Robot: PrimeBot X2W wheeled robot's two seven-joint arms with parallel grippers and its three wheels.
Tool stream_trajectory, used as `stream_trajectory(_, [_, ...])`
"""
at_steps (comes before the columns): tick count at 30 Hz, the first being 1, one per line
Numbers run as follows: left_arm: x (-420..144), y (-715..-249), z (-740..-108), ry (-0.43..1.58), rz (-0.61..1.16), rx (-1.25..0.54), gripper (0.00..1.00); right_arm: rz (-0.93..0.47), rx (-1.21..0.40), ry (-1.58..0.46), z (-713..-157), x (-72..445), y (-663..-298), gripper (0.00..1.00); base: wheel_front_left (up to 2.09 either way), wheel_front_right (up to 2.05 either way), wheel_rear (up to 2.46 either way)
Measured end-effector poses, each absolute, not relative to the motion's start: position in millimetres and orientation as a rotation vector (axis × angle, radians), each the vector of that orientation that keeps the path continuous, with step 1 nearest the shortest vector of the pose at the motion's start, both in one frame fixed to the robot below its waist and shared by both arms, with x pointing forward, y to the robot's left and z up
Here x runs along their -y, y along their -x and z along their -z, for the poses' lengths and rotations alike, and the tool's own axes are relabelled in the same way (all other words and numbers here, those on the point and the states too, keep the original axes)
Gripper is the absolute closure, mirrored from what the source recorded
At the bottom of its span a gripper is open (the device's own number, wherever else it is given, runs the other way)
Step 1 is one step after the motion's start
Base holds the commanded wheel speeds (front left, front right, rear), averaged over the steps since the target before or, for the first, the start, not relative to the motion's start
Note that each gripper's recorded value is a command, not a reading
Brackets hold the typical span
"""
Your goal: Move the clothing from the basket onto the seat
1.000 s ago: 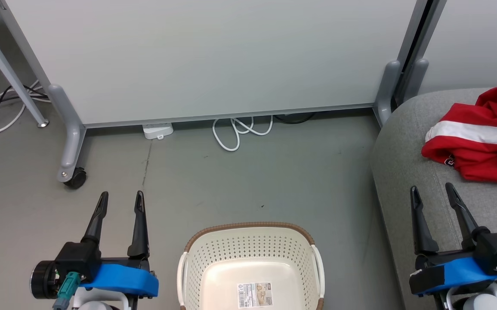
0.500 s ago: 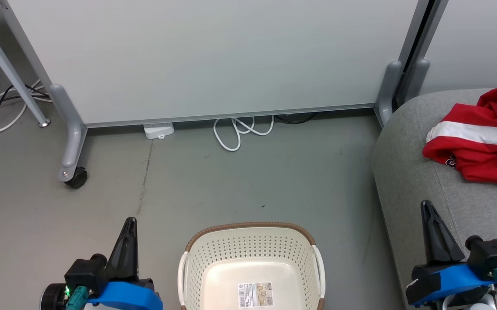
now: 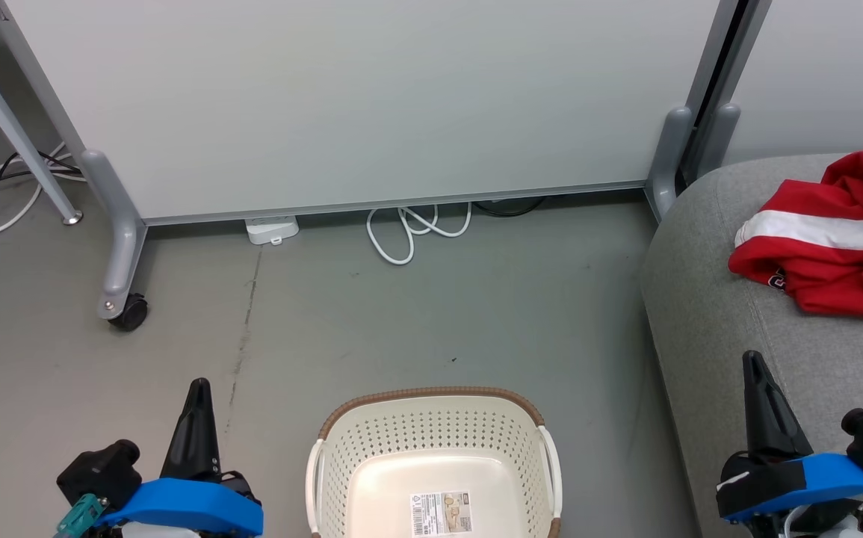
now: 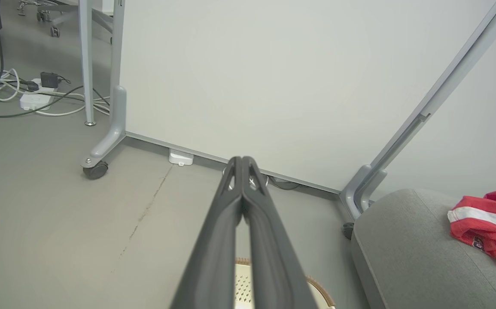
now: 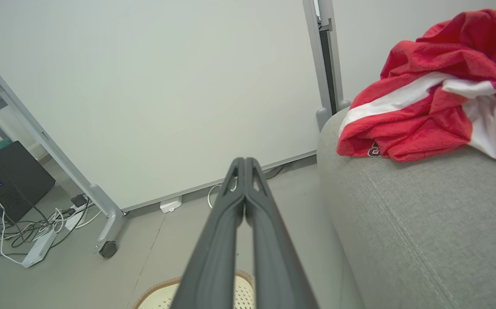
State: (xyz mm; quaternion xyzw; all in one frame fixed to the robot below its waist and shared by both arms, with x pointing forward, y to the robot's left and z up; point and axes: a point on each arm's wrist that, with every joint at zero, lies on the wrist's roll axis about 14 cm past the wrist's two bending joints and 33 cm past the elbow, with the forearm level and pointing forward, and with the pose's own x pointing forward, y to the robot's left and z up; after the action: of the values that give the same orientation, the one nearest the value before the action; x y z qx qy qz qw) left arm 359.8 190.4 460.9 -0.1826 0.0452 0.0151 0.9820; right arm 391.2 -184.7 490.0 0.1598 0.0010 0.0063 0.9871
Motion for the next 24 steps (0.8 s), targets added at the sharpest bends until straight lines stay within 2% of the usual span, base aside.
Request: stream_trajectory(24, [-200.1,-365.9,-465.1,0.741,-0.093,-0.095,1.00,0.041,-0.037,-0.711,-485.9,192.6,-389.5,1.00,0.00,0.00,0.00])
